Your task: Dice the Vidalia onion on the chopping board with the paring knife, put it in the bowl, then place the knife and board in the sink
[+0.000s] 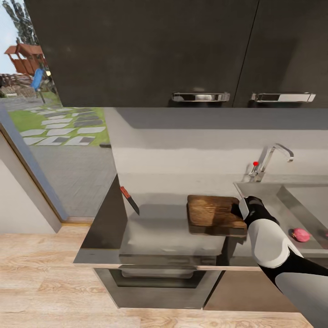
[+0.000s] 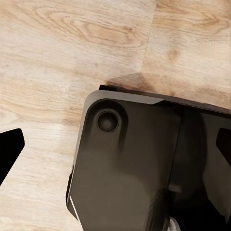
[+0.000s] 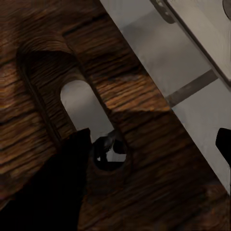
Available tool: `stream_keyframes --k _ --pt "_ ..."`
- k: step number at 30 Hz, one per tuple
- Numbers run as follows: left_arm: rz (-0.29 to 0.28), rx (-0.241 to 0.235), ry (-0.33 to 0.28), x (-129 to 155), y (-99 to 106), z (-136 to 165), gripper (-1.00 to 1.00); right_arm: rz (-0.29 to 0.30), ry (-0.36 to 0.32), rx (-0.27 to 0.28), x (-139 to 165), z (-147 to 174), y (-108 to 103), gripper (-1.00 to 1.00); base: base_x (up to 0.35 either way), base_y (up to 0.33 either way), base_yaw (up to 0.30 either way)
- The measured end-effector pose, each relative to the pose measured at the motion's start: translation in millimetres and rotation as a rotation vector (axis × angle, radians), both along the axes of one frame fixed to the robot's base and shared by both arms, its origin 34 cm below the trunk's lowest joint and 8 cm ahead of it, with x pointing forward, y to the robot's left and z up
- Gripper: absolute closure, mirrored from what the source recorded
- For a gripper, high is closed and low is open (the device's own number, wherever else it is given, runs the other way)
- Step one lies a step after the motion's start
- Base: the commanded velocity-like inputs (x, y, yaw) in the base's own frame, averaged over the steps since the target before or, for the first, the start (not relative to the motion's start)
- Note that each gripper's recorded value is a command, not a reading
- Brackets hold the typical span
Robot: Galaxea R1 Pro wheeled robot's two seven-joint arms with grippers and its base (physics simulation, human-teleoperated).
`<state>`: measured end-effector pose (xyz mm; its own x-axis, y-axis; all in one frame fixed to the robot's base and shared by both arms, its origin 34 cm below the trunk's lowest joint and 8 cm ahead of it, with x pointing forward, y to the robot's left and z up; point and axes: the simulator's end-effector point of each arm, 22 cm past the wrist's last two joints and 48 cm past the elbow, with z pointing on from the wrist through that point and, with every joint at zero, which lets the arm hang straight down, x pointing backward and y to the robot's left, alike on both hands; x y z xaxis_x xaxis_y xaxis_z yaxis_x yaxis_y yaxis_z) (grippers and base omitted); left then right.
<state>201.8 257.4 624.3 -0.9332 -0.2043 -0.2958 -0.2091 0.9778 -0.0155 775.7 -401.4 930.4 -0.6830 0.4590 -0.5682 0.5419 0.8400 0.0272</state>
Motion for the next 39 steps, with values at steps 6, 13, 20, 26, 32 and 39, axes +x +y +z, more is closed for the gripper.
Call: stream_keyframes --k 6,13,20,26,32,39 --pt "0.0 0.0 0.0 0 0 0 -1.0 0.002 -0.001 0.002 0 0 1 -1.0 0.0 0.0 0.0" --pt "0.0 0.0 0.0 0 0 0 -1.0 0.004 -0.001 0.002 1 0 2 -1.0 0.0 0.0 0.0" --pt "0.0 0.0 0.0 0 0 0 -1.0 0.006 -0.019 -0.013 5 8 -3 -1.0 0.0 0.0 0.0" --pt "0.0 0.0 0.0 0 0 0 -1.0 0.107 -0.161 -0.144 47 80 2 -1.0 0.0 0.0 0.0" --pt "0.0 0.0 0.0 0 0 0 -1.0 0.285 -0.282 -0.185 82 135 51 -1.0 -0.001 0.0 0.0" --pt "0.0 0.0 0.003 0 0 0 -1.0 0.349 -0.314 -0.155 88 140 73 -1.0 -0.131 0.0 0.0"
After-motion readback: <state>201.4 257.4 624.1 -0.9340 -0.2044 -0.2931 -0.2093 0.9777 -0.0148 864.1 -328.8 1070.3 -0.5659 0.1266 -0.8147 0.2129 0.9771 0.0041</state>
